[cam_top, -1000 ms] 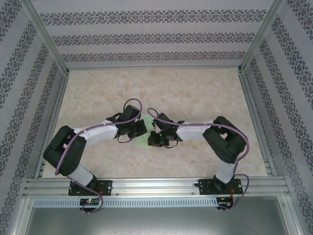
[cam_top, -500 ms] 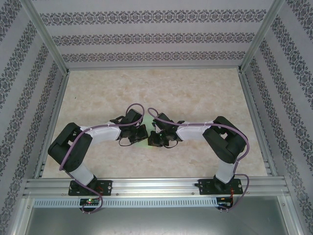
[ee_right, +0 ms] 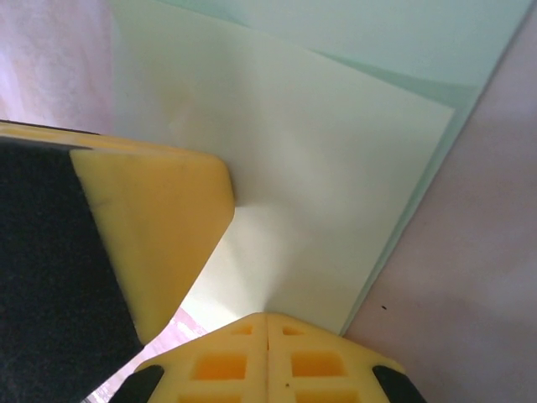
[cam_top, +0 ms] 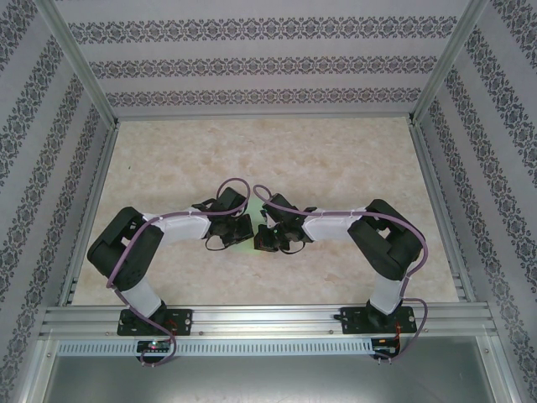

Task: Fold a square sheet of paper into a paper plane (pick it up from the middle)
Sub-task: Fold the triangle a second time at the center of the table.

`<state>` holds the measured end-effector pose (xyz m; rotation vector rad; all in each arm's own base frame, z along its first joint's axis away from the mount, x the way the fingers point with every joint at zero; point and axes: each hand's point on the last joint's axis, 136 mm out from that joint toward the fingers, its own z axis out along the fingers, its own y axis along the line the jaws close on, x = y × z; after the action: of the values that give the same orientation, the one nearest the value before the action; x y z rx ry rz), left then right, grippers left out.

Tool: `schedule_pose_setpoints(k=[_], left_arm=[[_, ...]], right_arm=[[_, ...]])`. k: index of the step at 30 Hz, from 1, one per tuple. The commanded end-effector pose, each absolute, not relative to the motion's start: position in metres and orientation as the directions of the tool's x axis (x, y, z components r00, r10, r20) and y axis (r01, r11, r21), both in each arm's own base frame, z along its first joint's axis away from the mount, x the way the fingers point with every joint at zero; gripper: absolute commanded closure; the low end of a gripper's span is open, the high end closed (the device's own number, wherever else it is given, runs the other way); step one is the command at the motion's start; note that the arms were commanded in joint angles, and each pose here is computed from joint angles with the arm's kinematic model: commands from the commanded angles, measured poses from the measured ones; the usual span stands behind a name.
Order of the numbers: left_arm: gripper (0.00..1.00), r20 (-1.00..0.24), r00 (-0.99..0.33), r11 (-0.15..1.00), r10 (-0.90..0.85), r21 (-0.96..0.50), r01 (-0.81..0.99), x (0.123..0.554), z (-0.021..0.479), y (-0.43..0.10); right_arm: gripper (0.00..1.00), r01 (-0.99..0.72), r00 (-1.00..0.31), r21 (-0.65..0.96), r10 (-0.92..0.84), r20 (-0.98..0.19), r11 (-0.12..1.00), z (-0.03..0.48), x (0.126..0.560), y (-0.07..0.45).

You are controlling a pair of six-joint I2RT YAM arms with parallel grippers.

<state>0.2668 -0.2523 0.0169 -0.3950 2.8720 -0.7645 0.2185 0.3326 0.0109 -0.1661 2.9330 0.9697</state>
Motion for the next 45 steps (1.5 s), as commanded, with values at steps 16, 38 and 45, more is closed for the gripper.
schedule_pose_setpoints(k=[16, 38, 45], left_arm=[[1.00, -0.206, -0.922, 0.841, -0.328, -0.507, -0.186, 0.303, 0.021, -0.223], [0.98, -0.232, -0.892, 0.800, -0.389, -0.564, -0.202, 0.317, 0.013, -0.190], [0.98, -0.244, -0.885, 0.802, -0.396, -0.562, -0.203, 0.328, 0.022, -0.185]], right_arm=[[1.00, -0.094, -0.993, 0.448, -0.118, 0.027, 0.889, -0.030, 0.192, 0.297], [1.00, -0.087, -0.992, 0.458, -0.118, 0.039, 0.885, -0.033, 0.190, 0.299], [1.00, -0.091, -0.992, 0.458, -0.123, 0.042, 0.884, -0.034, 0.189, 0.299]])
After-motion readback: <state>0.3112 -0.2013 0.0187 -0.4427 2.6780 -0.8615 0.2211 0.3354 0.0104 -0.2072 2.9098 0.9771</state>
